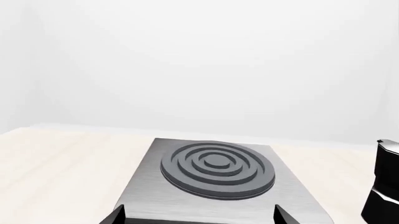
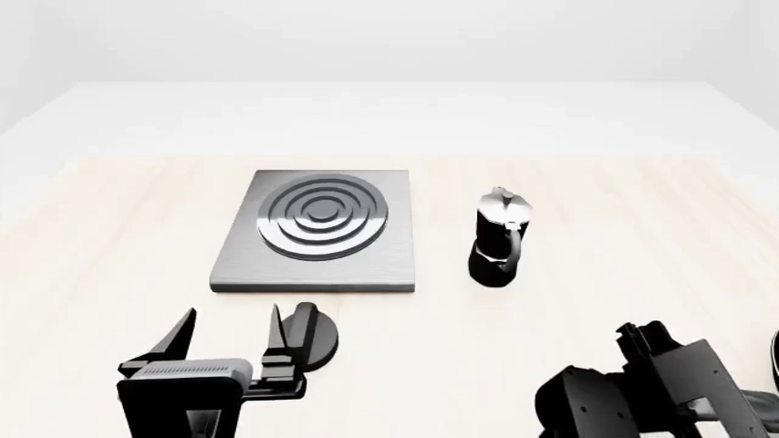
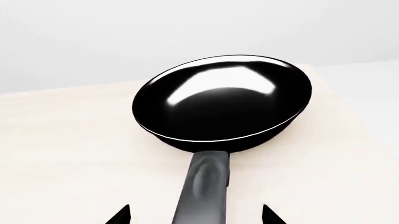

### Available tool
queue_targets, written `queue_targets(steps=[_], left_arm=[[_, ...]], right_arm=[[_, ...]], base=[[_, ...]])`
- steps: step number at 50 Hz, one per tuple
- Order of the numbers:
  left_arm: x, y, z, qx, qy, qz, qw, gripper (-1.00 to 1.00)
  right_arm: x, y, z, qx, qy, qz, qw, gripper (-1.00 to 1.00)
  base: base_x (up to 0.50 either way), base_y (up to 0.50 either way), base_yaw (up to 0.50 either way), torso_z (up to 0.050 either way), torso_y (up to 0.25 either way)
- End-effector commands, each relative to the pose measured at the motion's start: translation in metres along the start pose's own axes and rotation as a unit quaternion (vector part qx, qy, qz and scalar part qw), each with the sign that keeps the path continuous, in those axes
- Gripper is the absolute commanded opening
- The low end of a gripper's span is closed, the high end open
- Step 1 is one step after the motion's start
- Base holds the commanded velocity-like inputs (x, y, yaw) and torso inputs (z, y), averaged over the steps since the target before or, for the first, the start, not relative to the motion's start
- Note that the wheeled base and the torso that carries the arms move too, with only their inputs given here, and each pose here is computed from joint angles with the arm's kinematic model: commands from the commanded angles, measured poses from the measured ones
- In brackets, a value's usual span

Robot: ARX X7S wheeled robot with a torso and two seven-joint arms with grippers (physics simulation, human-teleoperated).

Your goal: Put the frying pan on the stove.

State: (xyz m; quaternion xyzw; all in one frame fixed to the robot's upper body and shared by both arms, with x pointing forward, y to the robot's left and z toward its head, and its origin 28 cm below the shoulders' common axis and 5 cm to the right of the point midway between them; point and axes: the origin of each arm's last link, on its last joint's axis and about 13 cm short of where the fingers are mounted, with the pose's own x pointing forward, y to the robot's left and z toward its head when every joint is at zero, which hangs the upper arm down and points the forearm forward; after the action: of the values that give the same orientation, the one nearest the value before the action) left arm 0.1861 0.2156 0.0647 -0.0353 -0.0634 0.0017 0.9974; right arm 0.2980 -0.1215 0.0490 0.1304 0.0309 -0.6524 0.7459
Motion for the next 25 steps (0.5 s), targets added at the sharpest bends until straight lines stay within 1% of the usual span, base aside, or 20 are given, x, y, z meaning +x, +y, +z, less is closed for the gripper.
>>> queue_targets(steps=[1,7,25], left_arm=[[-0.0005,-0.0001,0.0000,0.001,0.000,0.000,1.000,1.00],[-0.0007,-0.0002,0.0003,0.001,-0.001,0.000,1.000,1.00],[0.0000,0.0001,0.0001,0.001,-0.001,0.000,1.000,1.00]], right_arm=[[-0.0006,0.0017,-0.0028,-0.004,0.004,-0.002,1.000,1.00],[-0.0011,0.0021,-0.0059,-0.011,0.003,-0.002,1.000,1.00],[-0.0010,0.0018,-0.0113,-0.017,0.033,-0.008,0.999,1.00]], base=[[0.00,0.00,0.00,0.000,0.000],[0.00,0.00,0.00,0.000,0.000],[0.00,0.00,0.00,0.000,0.000]])
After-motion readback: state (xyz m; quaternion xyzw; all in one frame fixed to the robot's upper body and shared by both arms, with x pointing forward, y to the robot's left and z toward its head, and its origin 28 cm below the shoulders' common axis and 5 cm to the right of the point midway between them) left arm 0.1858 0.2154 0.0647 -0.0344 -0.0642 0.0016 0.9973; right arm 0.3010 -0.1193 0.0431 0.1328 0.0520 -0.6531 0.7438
